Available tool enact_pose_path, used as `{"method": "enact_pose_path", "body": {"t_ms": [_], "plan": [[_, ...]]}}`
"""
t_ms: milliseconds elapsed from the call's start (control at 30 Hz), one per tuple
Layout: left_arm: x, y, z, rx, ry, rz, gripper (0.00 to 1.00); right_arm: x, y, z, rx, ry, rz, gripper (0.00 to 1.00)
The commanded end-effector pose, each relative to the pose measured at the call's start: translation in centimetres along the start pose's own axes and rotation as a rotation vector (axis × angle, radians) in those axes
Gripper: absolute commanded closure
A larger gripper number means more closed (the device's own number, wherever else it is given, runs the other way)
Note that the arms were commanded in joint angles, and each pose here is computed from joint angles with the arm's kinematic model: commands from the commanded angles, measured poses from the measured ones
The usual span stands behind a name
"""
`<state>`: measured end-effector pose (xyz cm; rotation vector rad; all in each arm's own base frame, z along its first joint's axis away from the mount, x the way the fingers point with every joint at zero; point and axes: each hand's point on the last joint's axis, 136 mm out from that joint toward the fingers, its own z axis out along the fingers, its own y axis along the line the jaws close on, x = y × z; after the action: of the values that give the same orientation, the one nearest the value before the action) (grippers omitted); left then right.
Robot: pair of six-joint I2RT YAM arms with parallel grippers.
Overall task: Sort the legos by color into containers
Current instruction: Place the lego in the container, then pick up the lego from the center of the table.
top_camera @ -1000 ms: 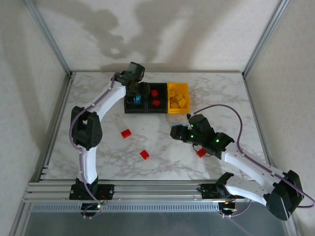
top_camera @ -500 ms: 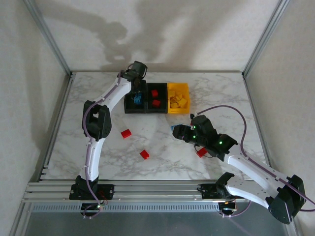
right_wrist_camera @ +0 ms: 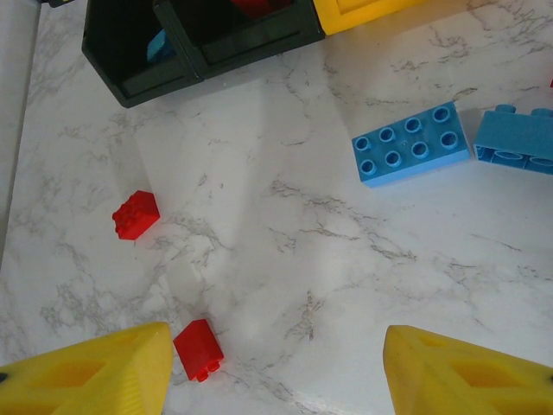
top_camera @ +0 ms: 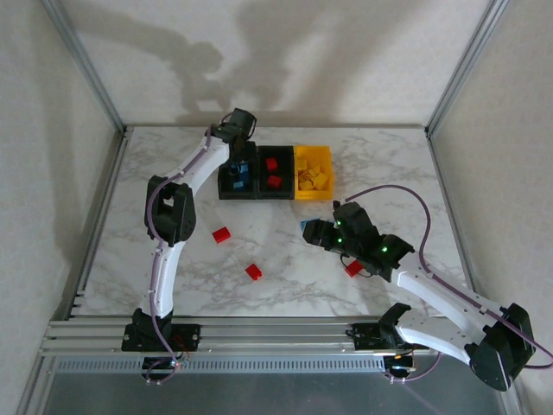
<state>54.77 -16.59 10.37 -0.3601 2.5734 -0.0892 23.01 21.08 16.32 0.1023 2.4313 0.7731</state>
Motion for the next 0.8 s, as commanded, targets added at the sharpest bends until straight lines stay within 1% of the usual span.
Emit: {"method": "enact_pose_path", "body": {"t_ms": [0, 133, 300, 467, 533, 600, 767], "plan": [[-1.5, -1.0, -3.9, 0.055, -0.036, -0.008, 0.27, -0.2, 0.5, -0.2, 0.006, -0.001, -0.013, 0.35], [-1.3, -1.8, -6.8, 0.095, -0.072, 0.007, 0.26, -0.7, 0.2, -0.4, 0.038, -0.014, -0.021, 0.34], [0.4, -2.1, -10.2, 0.161, -0.097, 0.018, 0.26, -1.5, -0.3, -0.8, 0.091, -0.034, -0.027, 0.33], [4.1, -2.3, -12.3, 0.216, -0.080, 0.062, 0.26, -2.4, -1.5, -1.3, 0.147, -0.050, -0.003, 0.33], [6.3, -2.6, -12.7, 0.245, -0.055, 0.078, 0.26, -2.5, -2.2, -1.2, 0.174, -0.043, 0.003, 0.33], [8.4, -3.0, -13.1, 0.265, -0.035, 0.105, 0.26, -2.9, -3.9, -1.1, 0.226, -0.043, 0.029, 0.33], [13.0, -3.9, -14.1, 0.337, -0.006, 0.150, 0.25, -3.8, -6.2, -0.7, 0.313, -0.038, 0.048, 0.31]]}}
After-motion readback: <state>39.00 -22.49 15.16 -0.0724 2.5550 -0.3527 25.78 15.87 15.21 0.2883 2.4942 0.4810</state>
